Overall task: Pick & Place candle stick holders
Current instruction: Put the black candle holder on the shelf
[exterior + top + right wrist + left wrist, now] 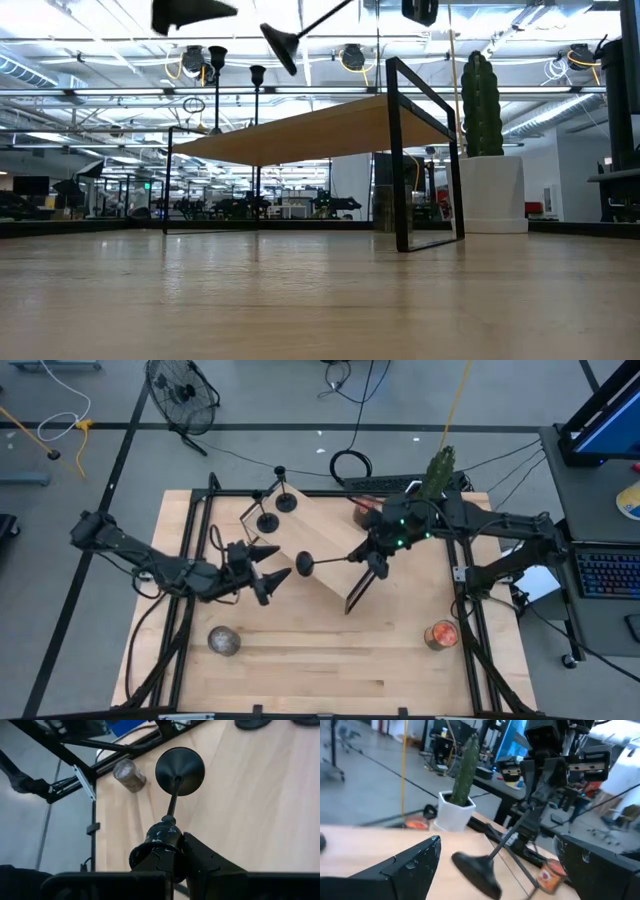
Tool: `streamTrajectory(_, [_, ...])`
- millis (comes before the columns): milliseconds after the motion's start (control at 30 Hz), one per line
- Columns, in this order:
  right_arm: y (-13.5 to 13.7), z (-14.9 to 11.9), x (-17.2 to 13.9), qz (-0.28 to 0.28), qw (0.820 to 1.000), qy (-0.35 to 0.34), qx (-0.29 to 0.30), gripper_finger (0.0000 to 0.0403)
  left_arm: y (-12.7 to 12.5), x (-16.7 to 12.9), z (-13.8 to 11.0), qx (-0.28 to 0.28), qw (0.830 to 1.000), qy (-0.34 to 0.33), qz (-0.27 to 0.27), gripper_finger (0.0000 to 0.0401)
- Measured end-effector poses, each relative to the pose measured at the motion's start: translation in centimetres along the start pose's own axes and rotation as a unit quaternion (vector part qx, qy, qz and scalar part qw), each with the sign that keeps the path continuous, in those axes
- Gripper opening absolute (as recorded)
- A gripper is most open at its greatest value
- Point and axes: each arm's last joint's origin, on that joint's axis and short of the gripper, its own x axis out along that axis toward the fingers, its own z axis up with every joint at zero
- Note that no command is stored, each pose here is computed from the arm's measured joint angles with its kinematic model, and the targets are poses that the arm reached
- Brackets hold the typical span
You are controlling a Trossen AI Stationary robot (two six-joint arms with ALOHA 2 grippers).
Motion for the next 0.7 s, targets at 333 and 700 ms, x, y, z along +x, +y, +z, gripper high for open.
streamTrajectory(333, [-1.7,0.6,-0.5,0.018,0.998,0.007,-0.058,0.0010,-3.9,5.4,3.1,0.144,0.986,0.032,0.083,0.0392])
streamTrajectory(700, [-2.1,0.4,-0.3,0.009,0.993,0.023,-0.114,0.0010,-7.0,10.7,4.2,0.248,0.956,0.099,0.123,0.0392])
